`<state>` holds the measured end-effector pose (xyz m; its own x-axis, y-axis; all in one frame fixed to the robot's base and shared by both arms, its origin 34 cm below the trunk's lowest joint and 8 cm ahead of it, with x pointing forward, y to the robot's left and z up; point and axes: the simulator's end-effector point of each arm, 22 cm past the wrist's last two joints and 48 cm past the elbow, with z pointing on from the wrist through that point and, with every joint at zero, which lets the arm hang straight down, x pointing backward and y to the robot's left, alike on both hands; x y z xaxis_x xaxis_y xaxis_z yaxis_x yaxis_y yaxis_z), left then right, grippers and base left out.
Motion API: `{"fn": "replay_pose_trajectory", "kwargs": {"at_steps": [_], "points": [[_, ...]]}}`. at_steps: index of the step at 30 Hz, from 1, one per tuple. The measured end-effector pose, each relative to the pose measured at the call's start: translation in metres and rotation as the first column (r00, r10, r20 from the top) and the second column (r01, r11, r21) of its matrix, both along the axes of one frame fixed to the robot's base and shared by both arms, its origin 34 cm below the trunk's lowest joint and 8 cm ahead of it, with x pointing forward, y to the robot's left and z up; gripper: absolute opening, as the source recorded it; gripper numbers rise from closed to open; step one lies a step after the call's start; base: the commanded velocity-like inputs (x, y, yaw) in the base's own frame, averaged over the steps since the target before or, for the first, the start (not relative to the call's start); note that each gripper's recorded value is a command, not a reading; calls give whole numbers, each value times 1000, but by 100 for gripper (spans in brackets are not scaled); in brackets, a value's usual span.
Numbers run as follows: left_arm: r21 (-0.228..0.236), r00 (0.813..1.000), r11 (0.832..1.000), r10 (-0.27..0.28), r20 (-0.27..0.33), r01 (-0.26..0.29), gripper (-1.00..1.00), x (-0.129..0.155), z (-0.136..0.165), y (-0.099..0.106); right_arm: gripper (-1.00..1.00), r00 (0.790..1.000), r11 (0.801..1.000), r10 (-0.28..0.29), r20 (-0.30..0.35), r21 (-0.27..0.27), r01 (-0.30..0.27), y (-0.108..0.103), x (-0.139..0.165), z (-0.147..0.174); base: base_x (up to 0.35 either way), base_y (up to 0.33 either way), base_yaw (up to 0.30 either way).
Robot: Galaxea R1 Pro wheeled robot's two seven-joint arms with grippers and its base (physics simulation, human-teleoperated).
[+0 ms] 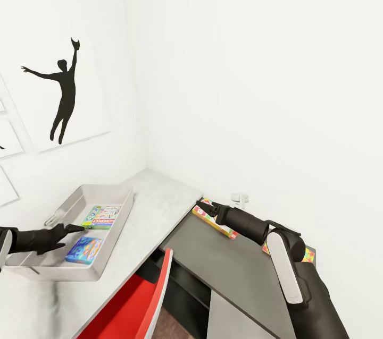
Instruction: Put all the toys in the child's room - the three board games (two on the bed and one on the table), the two jigsaw puzzles on the table, and the tennis ball on the table - inside the toy box on the table in the child's room.
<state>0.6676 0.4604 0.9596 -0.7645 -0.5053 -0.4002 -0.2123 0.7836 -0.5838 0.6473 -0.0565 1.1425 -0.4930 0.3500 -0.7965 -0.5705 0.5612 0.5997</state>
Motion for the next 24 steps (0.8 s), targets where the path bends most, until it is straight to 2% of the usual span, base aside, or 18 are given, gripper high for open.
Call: {"fn": "replay_pose_trajectory", "kwargs": {"at_steps": [3, 5, 7, 11, 13, 15, 17, 18, 21, 24], "points": [[-70, 997, 997, -23, 70, 28, 100, 2, 24, 0, 100, 1000, 1000, 0, 1, 0, 0, 0, 0, 0, 0, 0, 0], [-129, 989, 989, -48, 140, 66, 100, 1, 49, 1, 100, 1000, 1000, 2, 2, 1, -2, 0, 0, 1, 0, 0, 0], [-166, 979, 981, -68, 194, 101, 100, 0, 69, 2, 100, 1000, 1000, 7, 5, 4, -7, 1, -1, 2, 0, 0, 0], [-202, 950, 965, -102, 294, 166, 100, -8, 109, 10, 100, 1000, 1000, 17, 12, 11, -17, 3, -3, 5, 0, 0, -18], [-211, 934, 958, -116, 339, 195, 100, -15, 129, 17, 100, 1000, 1000, 20, 16, 12, -20, 3, -4, 6, 0, 0, -73], [-216, 903, 945, -145, 404, 247, 100, -26, 154, 23, 100, 1000, 1000, 22, 20, 13, -22, 4, -5, 8, 0, 0, -97], [-204, 889, 941, -162, 428, 269, 100, -32, 161, 27, 100, 999, 1000, 22, 23, 13, -23, 4, -6, 9, 0, 0, -106], [-182, 883, 944, -172, 437, 274, 100, -37, 162, 32, 100, 999, 1000, 23, 24, 13, -24, 4, -6, 10, 0, 0, -111], [-148, 875, 954, -169, 454, 261, 100, -47, 160, 46, 100, 999, 1000, 24, 29, 14, -24, 4, -7, 13, 0, 0, -115], [-143, 874, 958, -160, 460, 250, 100, -55, 154, 53, 100, 999, 1000, 24, 34, 14, -24, 4, -8, 15, 0, 0, -118]]}}
